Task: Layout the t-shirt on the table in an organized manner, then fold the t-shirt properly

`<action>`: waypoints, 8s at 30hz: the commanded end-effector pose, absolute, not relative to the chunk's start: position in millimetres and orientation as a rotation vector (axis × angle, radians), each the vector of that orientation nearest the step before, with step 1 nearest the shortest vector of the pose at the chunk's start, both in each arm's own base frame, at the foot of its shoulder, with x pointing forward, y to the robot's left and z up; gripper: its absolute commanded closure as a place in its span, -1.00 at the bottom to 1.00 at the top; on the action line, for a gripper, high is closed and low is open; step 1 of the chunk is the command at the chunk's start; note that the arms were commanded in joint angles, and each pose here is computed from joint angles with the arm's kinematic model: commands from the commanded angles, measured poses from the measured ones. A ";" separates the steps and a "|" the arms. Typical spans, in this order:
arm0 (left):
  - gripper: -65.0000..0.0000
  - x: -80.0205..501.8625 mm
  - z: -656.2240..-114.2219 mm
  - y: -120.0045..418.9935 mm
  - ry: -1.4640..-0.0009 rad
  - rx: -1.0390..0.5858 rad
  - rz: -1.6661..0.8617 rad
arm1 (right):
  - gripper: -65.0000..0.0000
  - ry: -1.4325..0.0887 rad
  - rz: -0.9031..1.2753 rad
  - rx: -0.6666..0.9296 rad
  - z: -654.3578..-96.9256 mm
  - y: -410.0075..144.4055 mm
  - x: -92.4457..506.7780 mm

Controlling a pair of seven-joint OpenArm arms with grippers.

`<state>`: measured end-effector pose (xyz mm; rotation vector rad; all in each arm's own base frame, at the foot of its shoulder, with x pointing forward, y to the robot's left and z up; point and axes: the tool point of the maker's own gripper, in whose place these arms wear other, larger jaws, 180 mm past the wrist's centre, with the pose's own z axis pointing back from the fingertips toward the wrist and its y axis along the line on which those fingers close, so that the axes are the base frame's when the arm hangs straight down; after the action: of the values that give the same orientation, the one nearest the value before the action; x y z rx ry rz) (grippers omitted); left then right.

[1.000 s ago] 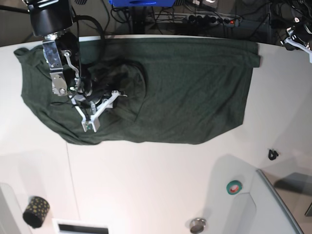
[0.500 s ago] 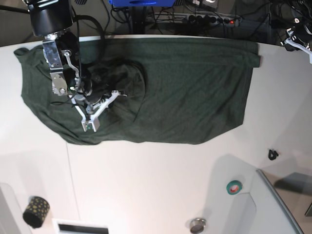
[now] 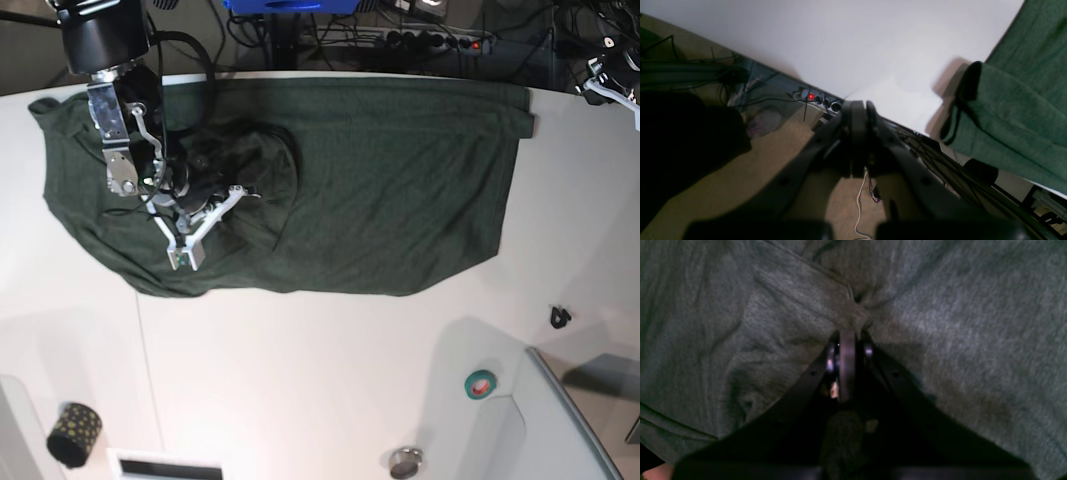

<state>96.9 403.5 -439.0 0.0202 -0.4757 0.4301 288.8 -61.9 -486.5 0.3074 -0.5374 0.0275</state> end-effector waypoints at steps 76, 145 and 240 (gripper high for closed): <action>1.00 92.4 -410.7 436.6 -0.487 0.109 0.370 | 0.99 -0.672 0.948 0.699 -383.4 244.0 199.1; 1.00 241.9 -457.7 254.7 -0.619 -0.279 0.041 | -0.35 -0.641 0.254 0.003 -432.6 -185.6 420.6; 1.00 217.5 -475.1 270.5 -0.511 -0.176 -0.004 | -0.12 -0.506 0.238 0.108 -436.3 -141.5 376.9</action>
<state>211.5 264.9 -482.2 -0.1849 -0.4855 0.0046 366.7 -138.0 -446.1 0.1158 -0.4751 0.2361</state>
